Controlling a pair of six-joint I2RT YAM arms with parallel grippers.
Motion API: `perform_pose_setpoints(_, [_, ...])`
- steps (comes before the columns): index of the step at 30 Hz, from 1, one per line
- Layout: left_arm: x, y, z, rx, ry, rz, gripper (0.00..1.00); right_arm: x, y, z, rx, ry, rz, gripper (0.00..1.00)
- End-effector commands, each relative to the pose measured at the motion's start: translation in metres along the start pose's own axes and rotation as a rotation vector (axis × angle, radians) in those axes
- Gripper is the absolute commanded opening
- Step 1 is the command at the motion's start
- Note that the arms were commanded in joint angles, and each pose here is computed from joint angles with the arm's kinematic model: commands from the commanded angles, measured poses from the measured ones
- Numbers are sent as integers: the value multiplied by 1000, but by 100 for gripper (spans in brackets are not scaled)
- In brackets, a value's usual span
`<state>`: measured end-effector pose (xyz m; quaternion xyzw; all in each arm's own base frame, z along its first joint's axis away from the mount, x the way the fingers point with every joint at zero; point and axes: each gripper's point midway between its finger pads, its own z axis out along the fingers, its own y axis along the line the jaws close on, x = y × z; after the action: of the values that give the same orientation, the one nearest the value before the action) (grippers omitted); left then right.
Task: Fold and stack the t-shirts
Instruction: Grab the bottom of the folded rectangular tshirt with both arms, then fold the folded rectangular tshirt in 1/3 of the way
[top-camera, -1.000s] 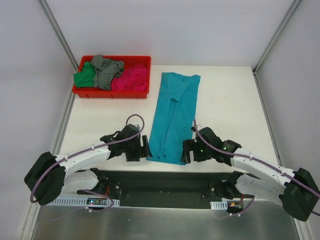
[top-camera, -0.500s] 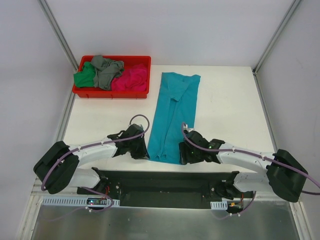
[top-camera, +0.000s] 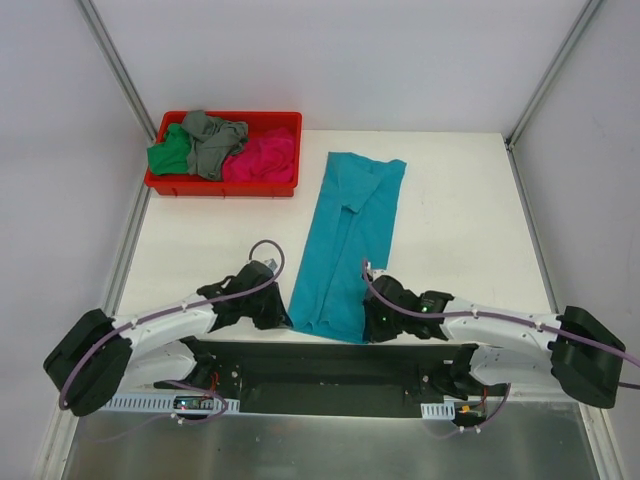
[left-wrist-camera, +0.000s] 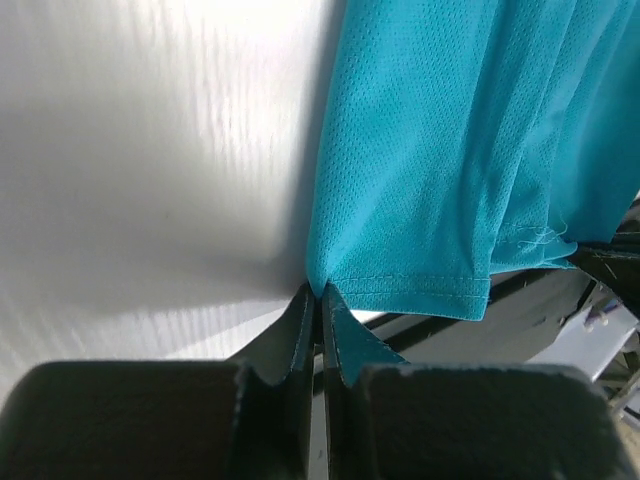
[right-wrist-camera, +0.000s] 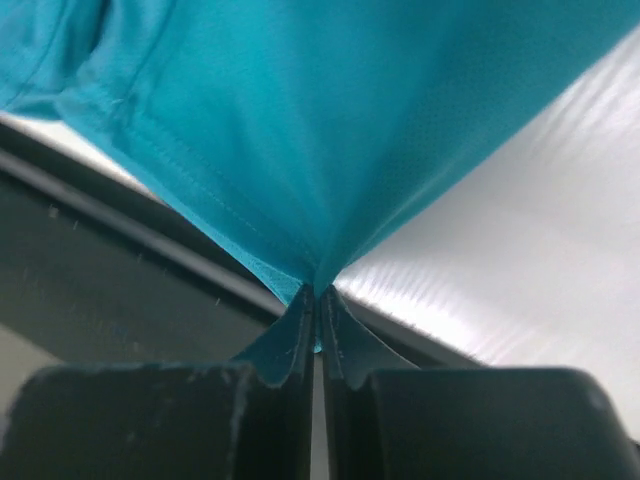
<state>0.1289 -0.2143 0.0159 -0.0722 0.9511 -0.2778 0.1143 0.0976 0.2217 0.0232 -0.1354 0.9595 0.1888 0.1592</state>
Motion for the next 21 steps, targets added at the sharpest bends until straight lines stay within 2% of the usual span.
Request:
perform_pose_setpoints(1, [28,2,-15,80,59,-23,0,26,29,-18,-158,64,-2,3])
perform_pose_setpoints(9, [28,-34,-56,309,5,59,0,29,68,-50,-401,45,-62,0])
perform_pose_setpoints(14, [-9,-51,-62,267,-133,111,0,2,52,-56,-301,-69,-87,1])
perform_pose_setpoints(21, [-62,-97,-67,211,-224,267,0,-61,29,-62,-203,-203,-79,1])
